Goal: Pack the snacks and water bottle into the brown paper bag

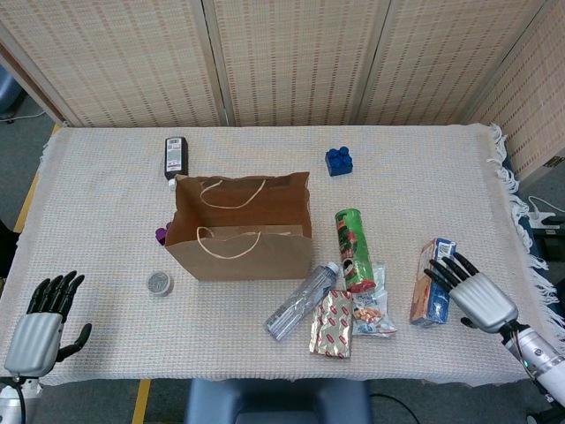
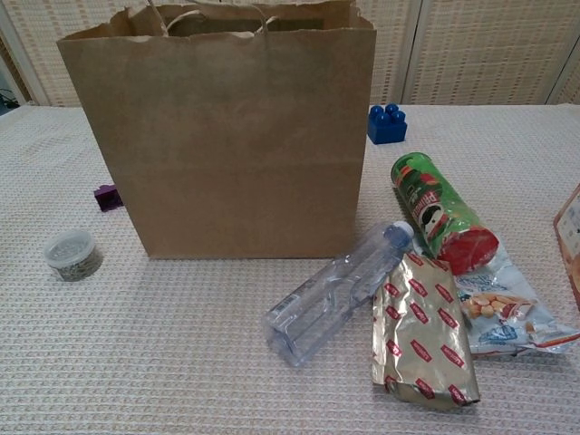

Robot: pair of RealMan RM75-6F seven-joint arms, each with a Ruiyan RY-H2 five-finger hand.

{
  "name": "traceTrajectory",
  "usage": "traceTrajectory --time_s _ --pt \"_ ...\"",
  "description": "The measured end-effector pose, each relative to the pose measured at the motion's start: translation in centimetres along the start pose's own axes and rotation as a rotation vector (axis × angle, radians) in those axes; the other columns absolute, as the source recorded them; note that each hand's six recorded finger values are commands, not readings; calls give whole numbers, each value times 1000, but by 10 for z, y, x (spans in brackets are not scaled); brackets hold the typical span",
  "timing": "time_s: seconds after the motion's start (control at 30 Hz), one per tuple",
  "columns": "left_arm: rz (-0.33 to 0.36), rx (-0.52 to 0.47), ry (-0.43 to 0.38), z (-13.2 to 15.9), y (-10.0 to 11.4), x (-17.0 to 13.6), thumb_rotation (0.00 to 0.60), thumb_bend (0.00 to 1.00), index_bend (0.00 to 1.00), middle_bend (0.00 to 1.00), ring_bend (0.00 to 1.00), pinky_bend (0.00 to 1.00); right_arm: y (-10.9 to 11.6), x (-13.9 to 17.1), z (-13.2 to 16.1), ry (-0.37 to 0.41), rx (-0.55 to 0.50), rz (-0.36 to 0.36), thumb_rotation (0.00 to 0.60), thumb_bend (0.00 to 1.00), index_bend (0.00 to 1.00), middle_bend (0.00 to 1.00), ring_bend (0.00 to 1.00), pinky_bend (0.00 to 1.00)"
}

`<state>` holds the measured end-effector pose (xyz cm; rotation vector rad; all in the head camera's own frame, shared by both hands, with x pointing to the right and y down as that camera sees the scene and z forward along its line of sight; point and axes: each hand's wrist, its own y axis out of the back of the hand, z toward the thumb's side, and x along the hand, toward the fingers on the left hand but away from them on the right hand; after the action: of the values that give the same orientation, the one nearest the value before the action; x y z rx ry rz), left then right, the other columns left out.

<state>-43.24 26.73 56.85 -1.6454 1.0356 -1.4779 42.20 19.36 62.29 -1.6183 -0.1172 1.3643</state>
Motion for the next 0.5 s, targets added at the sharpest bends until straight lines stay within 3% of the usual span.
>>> traceTrajectory --time_s 0.5 --pt "-5 -2 6 -2 0 1 600 361 0 0 0 28 -9 -42 11 -11 18 55 600 0 0 0 0 0"
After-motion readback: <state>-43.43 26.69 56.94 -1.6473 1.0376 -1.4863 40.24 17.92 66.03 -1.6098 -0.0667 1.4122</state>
